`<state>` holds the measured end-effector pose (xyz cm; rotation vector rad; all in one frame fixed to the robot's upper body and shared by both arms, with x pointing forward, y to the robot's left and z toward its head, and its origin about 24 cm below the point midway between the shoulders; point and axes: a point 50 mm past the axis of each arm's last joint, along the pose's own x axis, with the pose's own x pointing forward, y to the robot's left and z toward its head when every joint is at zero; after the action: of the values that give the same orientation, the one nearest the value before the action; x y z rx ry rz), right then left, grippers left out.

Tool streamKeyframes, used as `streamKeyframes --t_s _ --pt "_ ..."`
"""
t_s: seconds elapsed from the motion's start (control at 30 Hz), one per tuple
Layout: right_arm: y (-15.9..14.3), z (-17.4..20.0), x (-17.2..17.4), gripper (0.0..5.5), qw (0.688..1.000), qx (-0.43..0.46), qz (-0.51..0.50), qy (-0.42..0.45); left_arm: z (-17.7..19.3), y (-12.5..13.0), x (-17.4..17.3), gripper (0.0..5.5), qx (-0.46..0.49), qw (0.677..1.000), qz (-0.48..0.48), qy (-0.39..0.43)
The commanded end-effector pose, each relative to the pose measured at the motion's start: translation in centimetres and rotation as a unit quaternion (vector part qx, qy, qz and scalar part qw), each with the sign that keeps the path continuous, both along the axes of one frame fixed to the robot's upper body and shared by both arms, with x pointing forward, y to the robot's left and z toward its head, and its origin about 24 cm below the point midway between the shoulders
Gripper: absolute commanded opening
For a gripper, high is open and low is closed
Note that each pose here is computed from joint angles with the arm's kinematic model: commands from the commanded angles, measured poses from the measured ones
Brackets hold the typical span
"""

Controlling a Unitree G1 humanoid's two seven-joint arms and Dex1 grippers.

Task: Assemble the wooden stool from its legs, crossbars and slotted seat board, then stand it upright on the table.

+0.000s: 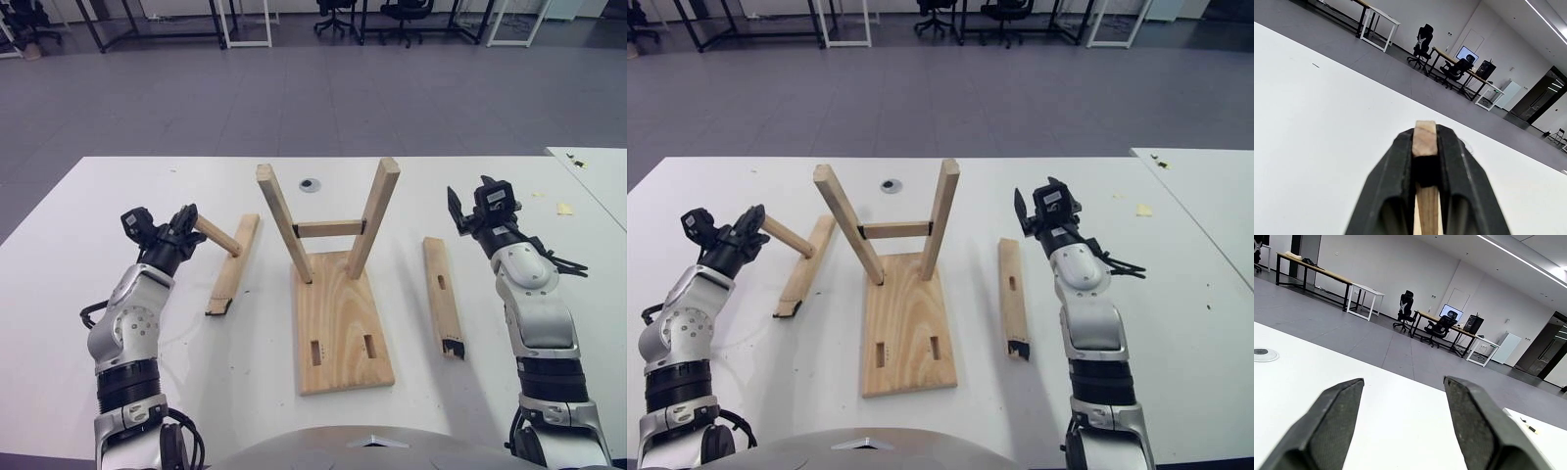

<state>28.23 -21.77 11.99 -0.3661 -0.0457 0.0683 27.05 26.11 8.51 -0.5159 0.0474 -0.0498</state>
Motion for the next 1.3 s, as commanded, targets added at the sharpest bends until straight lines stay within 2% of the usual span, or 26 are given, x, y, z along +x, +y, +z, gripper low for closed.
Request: streamKeyframes --t_s 0.03,0.17,0.37,0.47,0.83,1.0,1.13,1.3 --pt "-0.3 -0.4 -0.2 3.03 1.000 -0.001 -0.007 0.005 -0.5 0.8 -0.2 0.41 0.021 1.000 0.007 0.011" --pt "-0.2 -0.5 -0.1 3.03 1.000 -0.002 -0.007 0.006 -1.3 0.9 -0.4 0.41 0.046 0.999 0.005 0.027" --pt "-0.7 -0.8 -0.3 3.03 1.000 -0.015 -0.016 0.015 -4.4 0.6 -1.6 0.41 0.139 0.985 -0.008 0.104" --pt "-0.7 -0.9 -0.4 3.03 1.000 -0.020 -0.016 0.015 -5.3 -0.5 -2.2 0.41 0.171 0.978 -0.027 0.118" --pt "-0.3 -0.9 -0.1 3.03 0.999 -0.039 -0.010 0.015 -9.0 -3.4 -3.9 0.41 0.193 0.959 -0.077 0.191" --pt "-0.1 -1.3 -0.2 3.03 0.999 -0.044 -0.007 0.020 -9.8 -4.6 -4.7 0.41 0.188 0.957 -0.095 0.200" --pt "0.1 -1.3 -0.1 3.03 0.999 -0.049 -0.003 0.021 -9.4 -5.1 -4.4 0.41 0.189 0.959 -0.092 0.188" --pt "0.3 -1.1 0.1 3.03 0.999 -0.051 0.001 0.015 -6.1 -4.2 -2.6 0.41 0.211 0.968 -0.051 0.125"
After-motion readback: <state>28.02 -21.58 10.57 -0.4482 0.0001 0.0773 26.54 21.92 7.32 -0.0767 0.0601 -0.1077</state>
